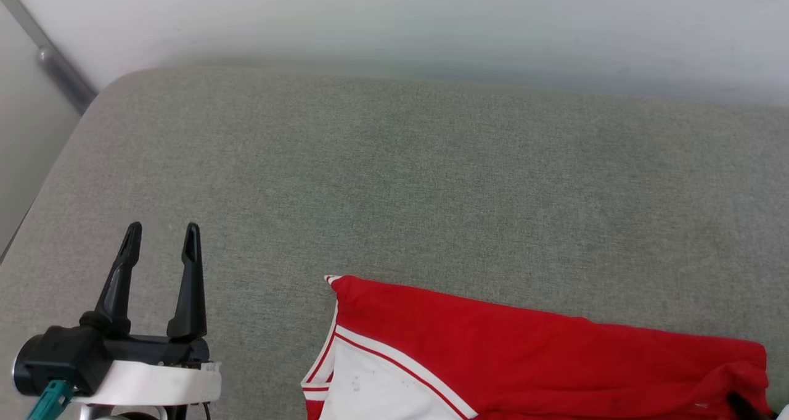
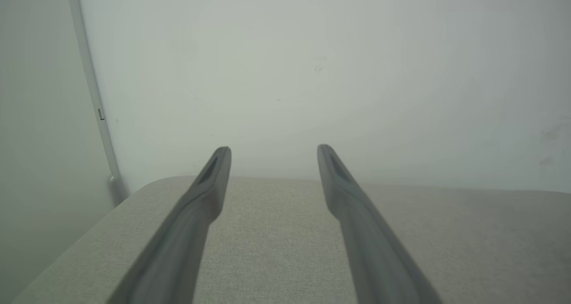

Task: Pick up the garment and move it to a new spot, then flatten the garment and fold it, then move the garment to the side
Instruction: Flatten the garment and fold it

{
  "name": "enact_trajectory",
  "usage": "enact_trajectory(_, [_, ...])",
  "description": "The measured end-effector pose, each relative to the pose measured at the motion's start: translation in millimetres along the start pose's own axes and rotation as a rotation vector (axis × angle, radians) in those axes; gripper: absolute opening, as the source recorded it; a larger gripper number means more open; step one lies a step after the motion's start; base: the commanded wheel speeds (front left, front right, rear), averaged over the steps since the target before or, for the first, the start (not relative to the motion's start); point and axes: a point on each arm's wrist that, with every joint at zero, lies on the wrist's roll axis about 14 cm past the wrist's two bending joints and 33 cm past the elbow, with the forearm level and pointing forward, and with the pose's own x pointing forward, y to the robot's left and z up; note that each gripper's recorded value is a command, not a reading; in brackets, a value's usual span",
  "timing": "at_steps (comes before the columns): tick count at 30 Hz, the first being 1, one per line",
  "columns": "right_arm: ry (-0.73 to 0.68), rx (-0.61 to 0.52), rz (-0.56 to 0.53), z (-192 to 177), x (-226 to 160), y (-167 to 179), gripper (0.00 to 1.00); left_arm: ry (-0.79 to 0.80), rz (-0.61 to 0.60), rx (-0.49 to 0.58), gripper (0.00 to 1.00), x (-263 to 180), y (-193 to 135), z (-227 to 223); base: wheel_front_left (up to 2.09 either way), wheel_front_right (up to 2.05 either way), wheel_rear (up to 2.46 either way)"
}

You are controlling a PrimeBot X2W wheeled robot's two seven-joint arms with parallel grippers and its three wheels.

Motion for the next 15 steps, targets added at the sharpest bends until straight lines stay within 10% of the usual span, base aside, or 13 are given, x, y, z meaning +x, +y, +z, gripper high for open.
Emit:
enact_trajectory(10, [0.052,-0.003,0.062,-10,13,13,1.0,0.029,-0.001,0.003,1.0,-4,0,-14,0.0,0.0,0.0])
enact_trajectory(11, [0.059,-0.018,0.066,-11,13,14,0.9,0.028,-0.001,0.005,1.0,-4,0,-14,0.0,0.0,0.0])
enact_trajectory(13, [0.06,-0.036,0.071,-13,13,16,0.0,0.026,-0.003,0.006,1.0,-5,0,-13,0.0,0.0,0.0])
enact_trajectory(15, [0.059,-0.05,0.081,-14,13,19,0.0,0.024,-0.005,0.007,1.0,-5,-1,-13,0.0,0.0,0.0])
